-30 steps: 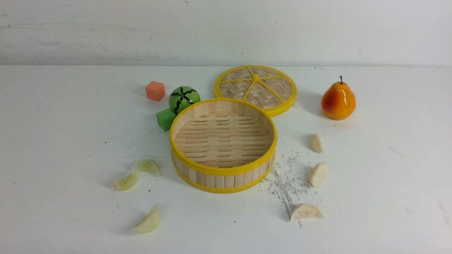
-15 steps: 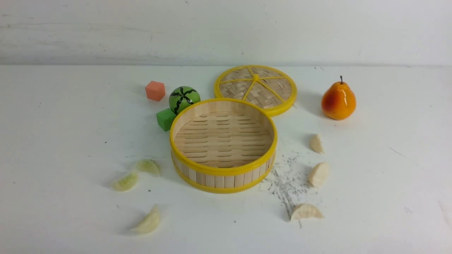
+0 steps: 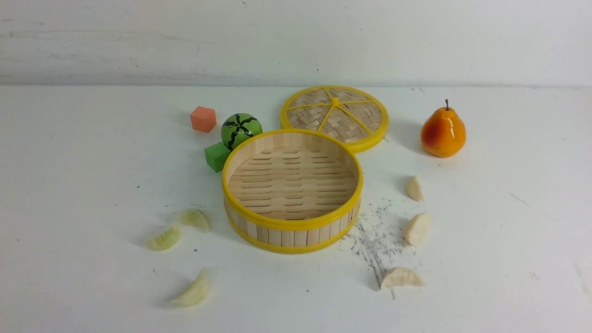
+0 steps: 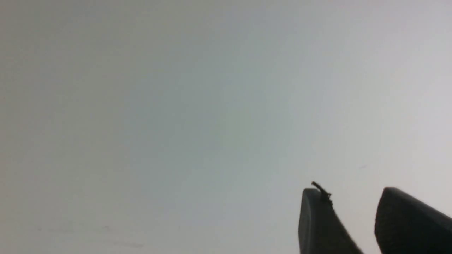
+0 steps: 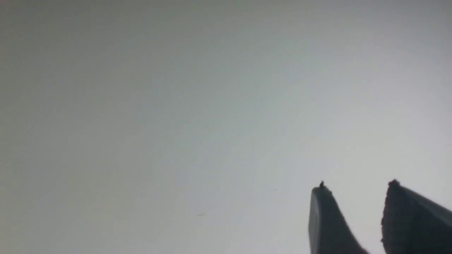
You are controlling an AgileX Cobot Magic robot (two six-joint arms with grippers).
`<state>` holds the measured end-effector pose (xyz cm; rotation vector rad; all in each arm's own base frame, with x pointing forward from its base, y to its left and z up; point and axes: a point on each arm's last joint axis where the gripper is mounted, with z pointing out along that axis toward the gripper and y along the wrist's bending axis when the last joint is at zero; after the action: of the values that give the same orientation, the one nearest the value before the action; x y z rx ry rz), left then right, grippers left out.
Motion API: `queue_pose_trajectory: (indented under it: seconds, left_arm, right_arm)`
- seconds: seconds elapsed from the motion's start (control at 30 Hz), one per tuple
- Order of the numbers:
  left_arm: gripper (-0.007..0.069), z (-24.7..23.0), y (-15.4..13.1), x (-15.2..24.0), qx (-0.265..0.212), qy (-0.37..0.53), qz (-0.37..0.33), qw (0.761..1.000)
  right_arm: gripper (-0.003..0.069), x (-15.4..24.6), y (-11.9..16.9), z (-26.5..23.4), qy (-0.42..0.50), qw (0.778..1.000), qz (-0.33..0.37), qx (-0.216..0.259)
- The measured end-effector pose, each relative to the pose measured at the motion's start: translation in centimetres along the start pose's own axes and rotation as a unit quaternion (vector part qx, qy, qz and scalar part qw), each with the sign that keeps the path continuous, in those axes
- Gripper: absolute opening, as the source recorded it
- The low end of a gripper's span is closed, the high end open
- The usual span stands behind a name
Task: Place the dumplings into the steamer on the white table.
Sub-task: 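Reach for and grasp a dumpling on the table with the left gripper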
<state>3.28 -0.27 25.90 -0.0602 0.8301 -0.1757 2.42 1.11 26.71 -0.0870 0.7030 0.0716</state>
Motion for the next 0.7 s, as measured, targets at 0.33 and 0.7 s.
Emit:
queue_pose_trajectory:
  seconds: [0.33, 0.7]
  left_arm:
    - [0.0074, 3.3, -1.6, -8.3, 0.029, -0.08, -0.127, 0.988]
    - [-0.0012, 14.1, -0.7, -9.0, -0.095, 0.209, -0.1, 0.968]
  right_arm:
    - [0.0164, -4.1, -0.6, 3.0, 0.016, 0.997, 0.071, 0.027]
    - [-0.0006, -1.7, -2.4, 6.9, 0.361, 0.925, 0.033, 0.113]
